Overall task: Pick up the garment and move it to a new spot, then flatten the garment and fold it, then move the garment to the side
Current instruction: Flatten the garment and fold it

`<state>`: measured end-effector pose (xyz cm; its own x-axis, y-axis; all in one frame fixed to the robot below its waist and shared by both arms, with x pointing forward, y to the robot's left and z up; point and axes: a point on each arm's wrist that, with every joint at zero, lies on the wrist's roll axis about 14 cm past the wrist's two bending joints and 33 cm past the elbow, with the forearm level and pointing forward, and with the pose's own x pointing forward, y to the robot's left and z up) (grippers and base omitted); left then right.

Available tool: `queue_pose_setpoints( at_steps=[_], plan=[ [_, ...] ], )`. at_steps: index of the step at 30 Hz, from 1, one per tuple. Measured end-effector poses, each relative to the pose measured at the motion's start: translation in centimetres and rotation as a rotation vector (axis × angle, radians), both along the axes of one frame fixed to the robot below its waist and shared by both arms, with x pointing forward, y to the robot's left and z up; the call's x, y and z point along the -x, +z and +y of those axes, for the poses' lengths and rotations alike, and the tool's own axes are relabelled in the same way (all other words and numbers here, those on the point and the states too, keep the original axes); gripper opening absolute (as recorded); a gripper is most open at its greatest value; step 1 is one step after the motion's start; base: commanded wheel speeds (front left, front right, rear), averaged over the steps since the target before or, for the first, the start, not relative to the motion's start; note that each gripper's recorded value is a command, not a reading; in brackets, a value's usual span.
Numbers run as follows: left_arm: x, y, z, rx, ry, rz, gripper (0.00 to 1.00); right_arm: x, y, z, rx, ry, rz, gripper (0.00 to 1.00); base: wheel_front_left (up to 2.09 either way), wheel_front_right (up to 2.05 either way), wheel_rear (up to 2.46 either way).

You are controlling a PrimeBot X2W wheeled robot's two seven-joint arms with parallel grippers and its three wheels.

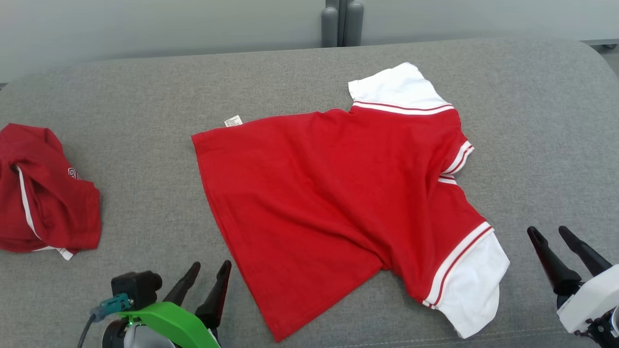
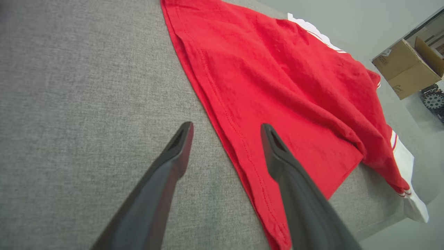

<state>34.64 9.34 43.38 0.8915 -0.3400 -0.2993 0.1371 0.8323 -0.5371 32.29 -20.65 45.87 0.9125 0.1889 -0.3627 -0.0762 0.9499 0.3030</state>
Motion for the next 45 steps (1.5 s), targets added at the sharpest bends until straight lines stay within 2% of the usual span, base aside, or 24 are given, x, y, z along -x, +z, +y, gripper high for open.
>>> queue_pose_setpoints(
  at_steps=[8, 17, 21, 26, 36, 40, 45],
  plan=[
    [1.9, -1.1, -2.7, 0.035, -0.096, 0.092, 1.00, 1.5, -2.9, -1.2, -0.036, -0.077, 0.103, 1.00, 0.00, 0.00, 0.00],
    [5.2, -3.1, -5.7, 0.118, -0.193, 0.273, 1.00, 2.8, -5.6, -0.5, -0.072, -0.088, 0.216, 1.00, 0.00, 0.00, 0.00],
    [6.0, -3.8, -6.4, 0.184, -0.183, 0.358, 1.00, 3.4, -6.5, -0.1, -0.068, -0.074, 0.260, 1.00, 0.00, 0.00, 0.00],
    [6.2, -4.5, -6.3, 0.215, -0.162, 0.422, 1.00, 3.8, -7.5, 0.8, -0.086, -0.059, 0.304, 1.00, 0.00, 0.00, 0.00],
    [6.1, -5.1, -5.7, 0.224, -0.127, 0.470, 1.00, 4.2, -8.8, 2.6, -0.140, -0.038, 0.366, 1.00, 0.00, 0.00, 0.00],
    [5.9, -4.9, -6.1, 0.287, -0.108, 0.502, 1.00, 3.6, -8.7, 2.7, -0.142, -0.038, 0.359, 1.00, 0.00, 0.00, 0.00],
    [6.6, -5.3, -6.6, 0.312, -0.122, 0.558, 1.00, 3.6, -9.1, 3.3, -0.160, -0.030, 0.381, 1.00, 0.00, 0.00, 0.00]
  ],
)
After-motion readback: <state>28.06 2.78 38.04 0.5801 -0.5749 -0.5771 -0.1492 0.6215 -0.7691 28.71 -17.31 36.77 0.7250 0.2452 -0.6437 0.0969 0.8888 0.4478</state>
